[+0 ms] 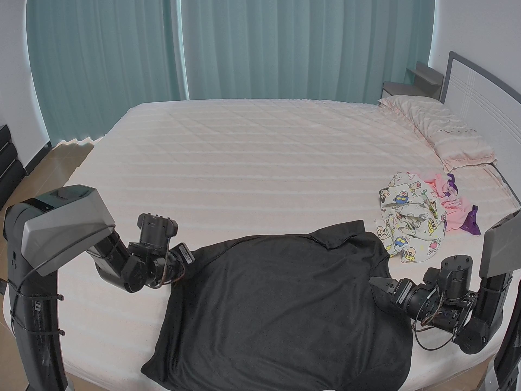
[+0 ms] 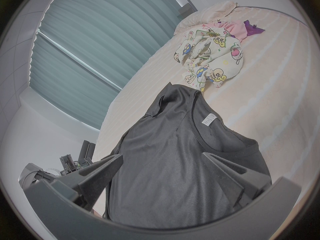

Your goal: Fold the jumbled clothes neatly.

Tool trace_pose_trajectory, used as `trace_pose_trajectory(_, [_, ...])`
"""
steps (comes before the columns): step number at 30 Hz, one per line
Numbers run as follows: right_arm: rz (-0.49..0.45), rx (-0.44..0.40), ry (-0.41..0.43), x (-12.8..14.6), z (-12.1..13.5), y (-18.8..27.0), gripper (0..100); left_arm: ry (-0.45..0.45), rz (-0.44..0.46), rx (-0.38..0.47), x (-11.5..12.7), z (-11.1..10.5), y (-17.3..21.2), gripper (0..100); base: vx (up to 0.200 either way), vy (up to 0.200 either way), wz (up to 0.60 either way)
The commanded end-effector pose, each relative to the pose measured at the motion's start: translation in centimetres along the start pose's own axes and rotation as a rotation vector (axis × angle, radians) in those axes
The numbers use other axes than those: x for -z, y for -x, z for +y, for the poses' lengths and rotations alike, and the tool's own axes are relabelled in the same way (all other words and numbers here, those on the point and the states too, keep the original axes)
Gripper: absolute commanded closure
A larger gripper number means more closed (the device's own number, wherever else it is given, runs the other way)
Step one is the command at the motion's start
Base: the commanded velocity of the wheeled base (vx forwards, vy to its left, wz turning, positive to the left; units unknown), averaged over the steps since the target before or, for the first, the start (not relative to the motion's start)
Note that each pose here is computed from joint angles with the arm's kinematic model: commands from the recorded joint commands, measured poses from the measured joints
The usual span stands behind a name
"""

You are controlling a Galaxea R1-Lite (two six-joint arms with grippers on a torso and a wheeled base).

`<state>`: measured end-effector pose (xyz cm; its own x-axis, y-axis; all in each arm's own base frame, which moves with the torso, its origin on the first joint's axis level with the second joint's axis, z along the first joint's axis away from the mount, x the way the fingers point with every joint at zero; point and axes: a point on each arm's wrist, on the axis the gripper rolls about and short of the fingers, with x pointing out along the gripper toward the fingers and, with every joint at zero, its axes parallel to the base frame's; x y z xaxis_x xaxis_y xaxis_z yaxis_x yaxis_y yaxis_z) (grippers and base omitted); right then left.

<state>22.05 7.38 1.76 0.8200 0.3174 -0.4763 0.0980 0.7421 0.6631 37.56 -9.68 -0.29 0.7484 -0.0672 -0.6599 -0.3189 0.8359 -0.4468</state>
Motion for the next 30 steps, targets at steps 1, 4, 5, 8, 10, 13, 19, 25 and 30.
trace_pose_trajectory(1, [-0.003, -0.006, 0.001, 0.0, 0.0, 0.0, 0, 0.069, -0.09, -0.005, -4.6, 0.6, 0.6, 100, 0.0, 0.0, 0.0])
trace_pose_trajectory(4, [-0.002, -0.005, 0.001, 0.0, 0.0, 0.0, 0, 0.099, -0.099, -0.033, -6.1, 1.5, 0.4, 100, 0.0, 0.0, 0.0])
trace_pose_trajectory(5, [-0.001, -0.003, 0.001, 0.0, 0.0, -0.1, 0, 0.12, -0.103, -0.052, -6.8, 2.2, 0.1, 100, 0.0, 0.0, 0.0])
trace_pose_trajectory(8, [-0.001, -0.001, 0.001, 0.1, -0.1, -0.1, 0, 0.141, -0.105, -0.076, -7.4, 3.4, -0.6, 100, 0.0, 0.0, 0.0])
trace_pose_trajectory(10, [0.001, 0.001, -0.001, 0.1, -0.1, -0.1, 0, 0.15, -0.104, -0.089, -7.5, 4.1, -1.4, 100, 0.0, 0.0, 0.0])
trace_pose_trajectory(13, [0.003, 0.003, -0.001, 0.1, -0.1, -0.2, 0, 0.155, -0.102, -0.097, -7.5, 4.5, -2.3, 100, 0.0, 0.0, 0.0])
trace_pose_trajectory(19, [0.004, 0.004, -0.001, 0.2, -0.2, -0.2, 0, 0.171, -0.108, -0.093, -7.7, 4.7, -3.9, 0, 0.0, 0.0, 0.0])
trace_pose_trajectory(25, [-0.001, 0.007, -0.007, -0.1, -0.3, -0.2, 0, 0.274, -0.157, -0.082, -10.6, 6.3, -3.7, 0, 0.0, 0.0, 0.0])
trace_pose_trajectory(30, [-0.001, 0.007, -0.007, -0.1, -0.3, -0.2, 0, 0.329, -0.029, -0.049, -11.1, 7.9, -0.1, 0, 0.0, 0.0, 0.0])
